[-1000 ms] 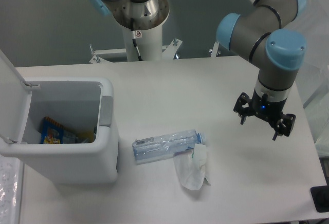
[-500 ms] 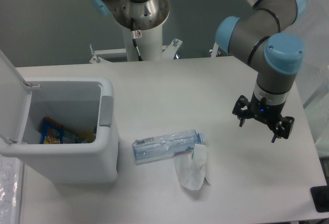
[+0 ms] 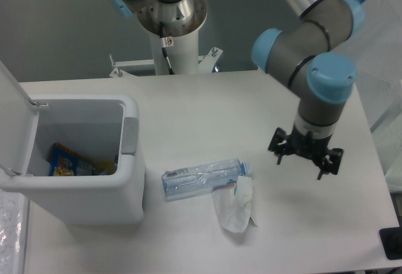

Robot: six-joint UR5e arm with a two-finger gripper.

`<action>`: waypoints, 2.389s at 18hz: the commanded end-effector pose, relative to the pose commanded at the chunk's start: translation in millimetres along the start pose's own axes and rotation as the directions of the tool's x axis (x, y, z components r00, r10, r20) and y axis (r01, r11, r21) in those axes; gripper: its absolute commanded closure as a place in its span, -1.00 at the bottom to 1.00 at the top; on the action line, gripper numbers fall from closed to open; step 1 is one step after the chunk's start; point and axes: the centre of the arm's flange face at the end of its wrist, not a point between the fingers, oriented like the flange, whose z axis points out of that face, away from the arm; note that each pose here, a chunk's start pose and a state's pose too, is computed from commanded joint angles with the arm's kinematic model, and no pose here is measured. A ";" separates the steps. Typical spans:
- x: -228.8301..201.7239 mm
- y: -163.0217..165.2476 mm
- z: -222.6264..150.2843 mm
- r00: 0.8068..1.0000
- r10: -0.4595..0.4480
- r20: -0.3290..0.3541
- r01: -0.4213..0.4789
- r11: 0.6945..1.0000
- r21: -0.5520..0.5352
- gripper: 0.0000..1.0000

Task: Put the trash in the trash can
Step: 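Move the gripper down toward the crumpled white tissue, then close the gripper on the white tissue and lift it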

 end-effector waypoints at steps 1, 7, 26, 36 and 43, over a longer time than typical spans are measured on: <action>4.8 -2.2 9.8 0.999 -0.042 -0.014 0.042 0.999 -0.008 -1.00; 40.4 -28.9 56.6 0.991 -0.117 -0.065 0.114 0.992 -0.048 -1.00; 64.2 -43.7 81.1 0.987 -0.158 -0.041 0.153 0.983 -0.104 0.78; 30.9 -64.5 45.9 0.983 -0.182 -0.025 0.182 0.983 0.000 0.77; 0.9 -64.3 15.9 0.960 -0.256 -0.117 0.270 0.954 0.131 0.77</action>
